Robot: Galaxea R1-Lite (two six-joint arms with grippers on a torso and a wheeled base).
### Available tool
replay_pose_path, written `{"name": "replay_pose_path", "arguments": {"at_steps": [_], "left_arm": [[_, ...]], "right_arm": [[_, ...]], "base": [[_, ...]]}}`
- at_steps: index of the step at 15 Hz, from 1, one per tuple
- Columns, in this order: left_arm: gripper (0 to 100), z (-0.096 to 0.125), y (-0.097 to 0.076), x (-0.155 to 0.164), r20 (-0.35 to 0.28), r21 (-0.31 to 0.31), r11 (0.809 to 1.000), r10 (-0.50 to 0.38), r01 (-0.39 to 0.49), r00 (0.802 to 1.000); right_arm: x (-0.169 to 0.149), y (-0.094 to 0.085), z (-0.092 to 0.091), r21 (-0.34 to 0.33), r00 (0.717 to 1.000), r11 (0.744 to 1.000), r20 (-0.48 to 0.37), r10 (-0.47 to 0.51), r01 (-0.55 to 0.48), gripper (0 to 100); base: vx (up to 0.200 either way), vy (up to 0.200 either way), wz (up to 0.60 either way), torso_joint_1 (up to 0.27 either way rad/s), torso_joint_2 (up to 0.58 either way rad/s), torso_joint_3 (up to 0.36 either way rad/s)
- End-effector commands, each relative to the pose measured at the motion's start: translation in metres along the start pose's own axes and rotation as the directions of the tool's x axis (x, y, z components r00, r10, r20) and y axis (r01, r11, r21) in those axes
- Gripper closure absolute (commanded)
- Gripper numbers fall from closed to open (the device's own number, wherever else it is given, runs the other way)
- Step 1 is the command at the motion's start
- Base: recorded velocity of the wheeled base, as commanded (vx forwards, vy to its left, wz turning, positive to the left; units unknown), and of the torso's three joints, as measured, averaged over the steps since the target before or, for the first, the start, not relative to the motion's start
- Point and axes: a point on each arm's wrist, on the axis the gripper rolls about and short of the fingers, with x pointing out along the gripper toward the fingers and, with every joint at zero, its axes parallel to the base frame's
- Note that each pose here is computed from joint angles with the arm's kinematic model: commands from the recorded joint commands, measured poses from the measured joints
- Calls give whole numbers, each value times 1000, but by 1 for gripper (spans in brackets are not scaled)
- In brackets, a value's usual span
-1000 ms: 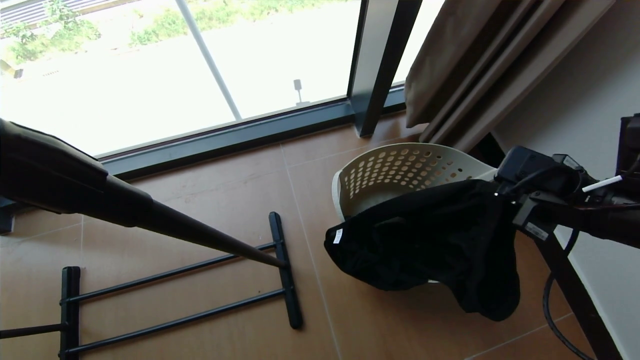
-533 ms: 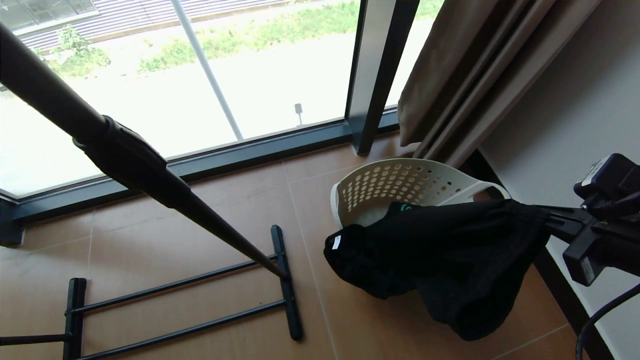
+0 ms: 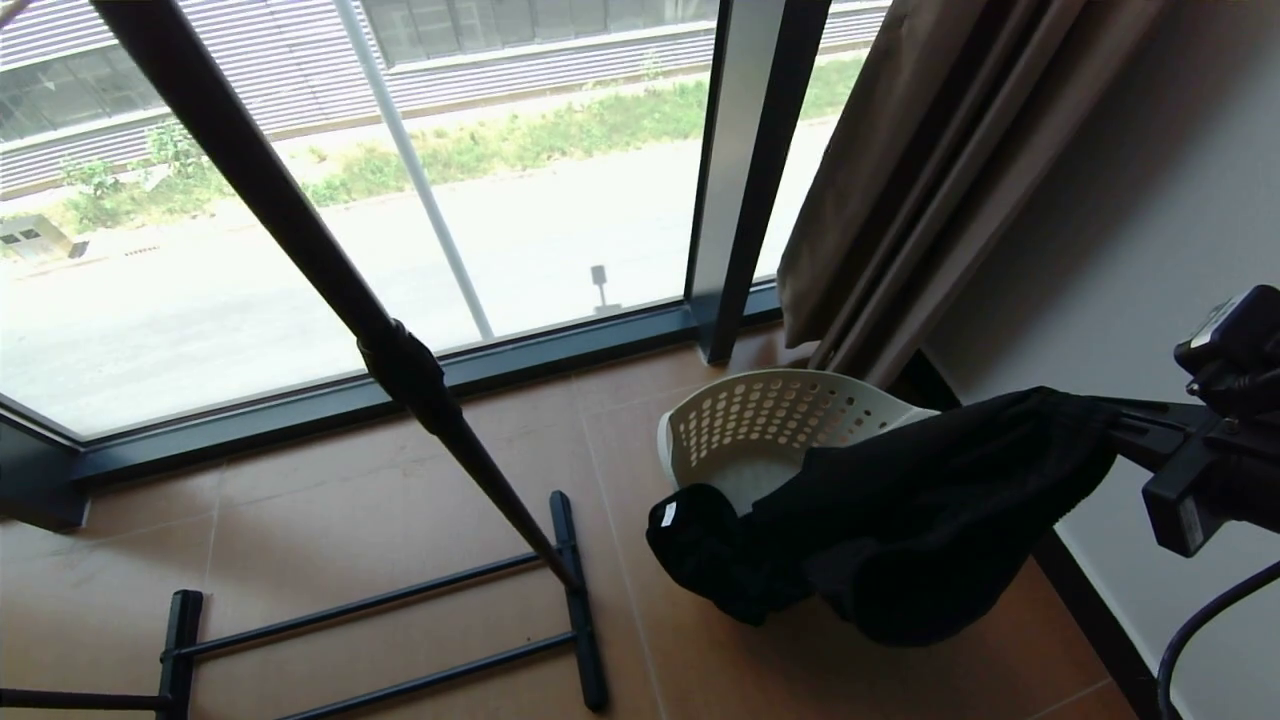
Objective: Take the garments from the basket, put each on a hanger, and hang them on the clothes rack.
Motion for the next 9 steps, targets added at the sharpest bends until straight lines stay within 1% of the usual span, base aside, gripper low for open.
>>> {"name": "replay_pose_path", "arguments": {"at_steps": [1, 3, 5, 7, 9], "left_arm": [[0, 0, 0, 0, -2, 0, 1000, 0, 0, 1000], [0, 0, 0, 0, -2, 0, 1000, 0, 0, 1000], [0, 0, 0, 0, -2, 0, 1000, 0, 0, 1000], [0, 0, 0, 0, -2, 0, 1000, 0, 0, 1000], [0, 0, 0, 0, -2, 0, 1000, 0, 0, 1000]], "right_arm": [[0, 0, -2, 2, 1000, 1000, -4, -1, 1, 100], [-1, 2, -4, 2, 1000, 1000, -12, 2, -2, 100], [0, 3, -7, 3, 1000, 1000, -20, 7, -7, 100], [-1, 2, -5, 3, 1000, 1000, 10, -9, 9, 100], [0, 3, -7, 4, 1000, 1000, 8, -10, 10, 100]], "base": [[0, 0, 0, 71, -315, -51], [0, 0, 0, 34, -124, 83], [0, 0, 0, 14, -41, 163], [0, 0, 0, 2, -12, 193], [0, 0, 0, 0, -2, 200]]}}
